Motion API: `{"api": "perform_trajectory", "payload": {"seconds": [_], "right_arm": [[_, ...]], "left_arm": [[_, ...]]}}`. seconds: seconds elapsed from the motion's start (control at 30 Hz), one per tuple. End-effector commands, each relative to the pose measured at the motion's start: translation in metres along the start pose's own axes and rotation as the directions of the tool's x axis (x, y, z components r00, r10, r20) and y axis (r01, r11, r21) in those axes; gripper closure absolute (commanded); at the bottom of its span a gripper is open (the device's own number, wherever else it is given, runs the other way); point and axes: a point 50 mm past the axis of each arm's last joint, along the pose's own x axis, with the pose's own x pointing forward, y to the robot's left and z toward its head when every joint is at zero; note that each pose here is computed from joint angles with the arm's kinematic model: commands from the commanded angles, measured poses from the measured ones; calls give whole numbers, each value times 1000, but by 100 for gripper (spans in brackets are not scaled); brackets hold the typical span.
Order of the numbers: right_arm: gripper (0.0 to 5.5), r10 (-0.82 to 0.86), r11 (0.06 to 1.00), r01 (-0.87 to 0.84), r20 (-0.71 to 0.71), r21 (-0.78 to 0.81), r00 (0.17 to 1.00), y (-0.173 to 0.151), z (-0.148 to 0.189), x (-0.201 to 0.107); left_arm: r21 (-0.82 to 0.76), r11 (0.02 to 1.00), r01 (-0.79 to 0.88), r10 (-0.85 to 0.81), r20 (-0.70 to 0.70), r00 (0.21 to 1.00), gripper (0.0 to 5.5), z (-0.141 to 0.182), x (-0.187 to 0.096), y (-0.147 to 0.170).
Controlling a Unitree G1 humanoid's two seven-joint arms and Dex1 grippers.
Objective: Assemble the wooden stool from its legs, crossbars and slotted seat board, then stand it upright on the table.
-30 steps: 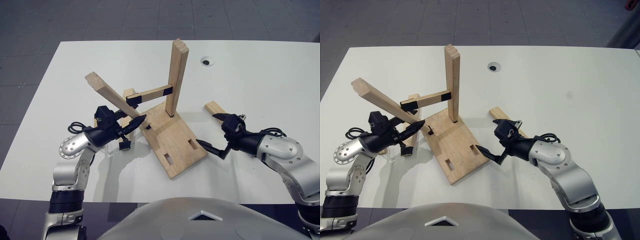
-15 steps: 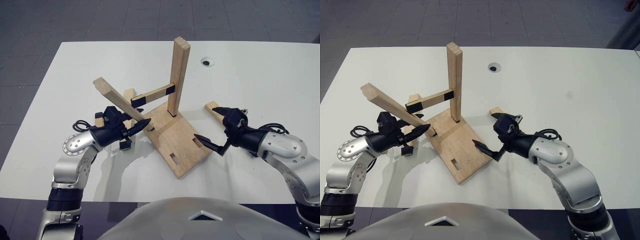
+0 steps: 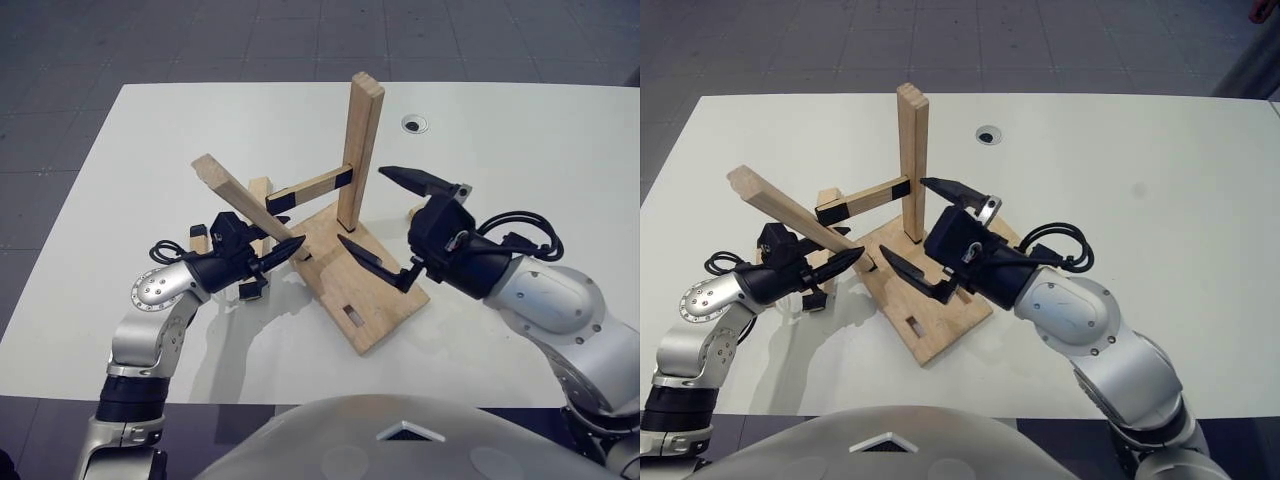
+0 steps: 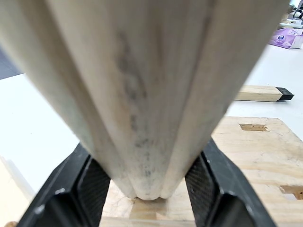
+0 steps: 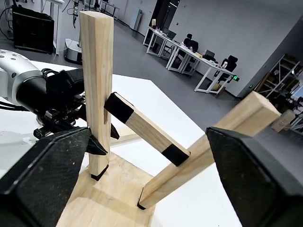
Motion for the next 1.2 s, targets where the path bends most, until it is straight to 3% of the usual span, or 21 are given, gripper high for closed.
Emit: {"api": "perform_trajectory", "payload": {"seconds": [0.03,0.33,0.5,0.7,0.83,0.97,1.2], "right_arm": [[176,4,995,-2,20,-98,1000,1,6,11],[334,-28,916,18,-17,-400,999,-22,2,63],[334,-54,847,55,18,-529,998,-31,10,95],[334,-113,762,189,159,-620,981,-41,40,120],[334,1,782,16,27,-624,1000,-14,3,128],[334,135,782,-177,-114,-598,984,21,-39,116],[334,167,805,-220,-147,-551,975,33,-51,104]], "left_arm": [[-68,998,-6,-3,-120,993,344,-24,-1,-7],[-64,998,0,-8,-116,993,344,-24,-1,-10],[-64,998,3,-11,-117,993,344,-23,-1,-11],[-63,998,7,-15,-118,993,344,-23,0,-11],[-60,998,10,-17,-117,993,344,-22,1,-11],[-59,998,11,-18,-116,993,344,-21,1,-12],[-57,998,9,-16,-120,993,344,-21,1,-10]]}}
